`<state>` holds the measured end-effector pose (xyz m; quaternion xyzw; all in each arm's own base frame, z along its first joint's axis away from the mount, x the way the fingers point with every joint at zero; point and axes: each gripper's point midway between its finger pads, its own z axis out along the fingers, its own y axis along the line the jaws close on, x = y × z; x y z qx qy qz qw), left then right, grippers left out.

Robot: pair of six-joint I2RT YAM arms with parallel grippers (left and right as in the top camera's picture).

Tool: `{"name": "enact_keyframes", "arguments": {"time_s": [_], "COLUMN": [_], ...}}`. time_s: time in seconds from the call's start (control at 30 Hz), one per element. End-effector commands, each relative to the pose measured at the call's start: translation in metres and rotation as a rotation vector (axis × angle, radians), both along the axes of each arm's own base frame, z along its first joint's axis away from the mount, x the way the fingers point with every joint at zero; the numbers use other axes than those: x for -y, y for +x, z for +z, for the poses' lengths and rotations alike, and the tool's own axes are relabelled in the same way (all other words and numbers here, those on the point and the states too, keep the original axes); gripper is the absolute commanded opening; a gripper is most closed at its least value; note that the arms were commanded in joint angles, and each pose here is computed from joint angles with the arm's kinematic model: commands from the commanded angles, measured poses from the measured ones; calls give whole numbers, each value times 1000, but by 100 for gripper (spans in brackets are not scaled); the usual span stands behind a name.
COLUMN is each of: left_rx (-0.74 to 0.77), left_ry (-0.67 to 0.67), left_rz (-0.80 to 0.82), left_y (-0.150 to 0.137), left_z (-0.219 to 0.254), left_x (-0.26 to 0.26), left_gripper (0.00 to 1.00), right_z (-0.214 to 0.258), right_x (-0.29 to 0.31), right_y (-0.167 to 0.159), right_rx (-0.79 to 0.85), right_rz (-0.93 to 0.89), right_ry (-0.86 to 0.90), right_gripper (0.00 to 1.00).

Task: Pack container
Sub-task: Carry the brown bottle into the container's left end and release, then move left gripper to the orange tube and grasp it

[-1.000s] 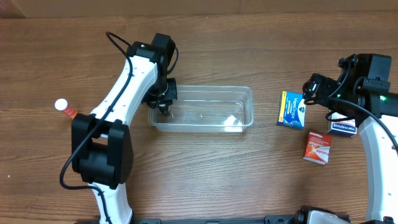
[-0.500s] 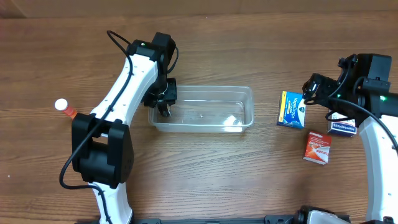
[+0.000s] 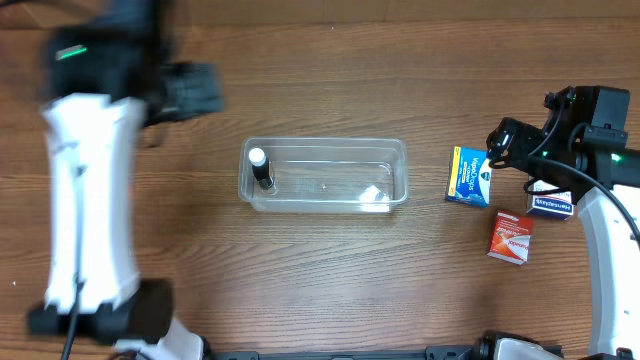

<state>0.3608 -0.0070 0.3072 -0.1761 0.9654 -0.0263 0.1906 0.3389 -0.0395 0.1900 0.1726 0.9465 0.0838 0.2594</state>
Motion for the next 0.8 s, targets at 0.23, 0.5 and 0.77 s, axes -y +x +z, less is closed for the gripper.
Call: {"name": "enact_keyframes", "arguments": {"time_s": [0.23, 0.5, 0.77], "left_rx": [5, -216, -396], "left_ry": [37, -2, -48], "left_rz": [479, 454, 437], "left_y": [-59, -34, -17], "left_z": [4, -110, -199], "left_x": [-162, -182, -190], "left_gripper": [100, 100, 99], "right_z": [12, 12, 12], "right_x": [1, 1, 1], "right_y": [5, 5, 5], "right_rx": [35, 34, 32], "right_rz": [-3, -3, -3], "right_ry": [3, 4, 4], "right_gripper": [100, 100, 100]}}
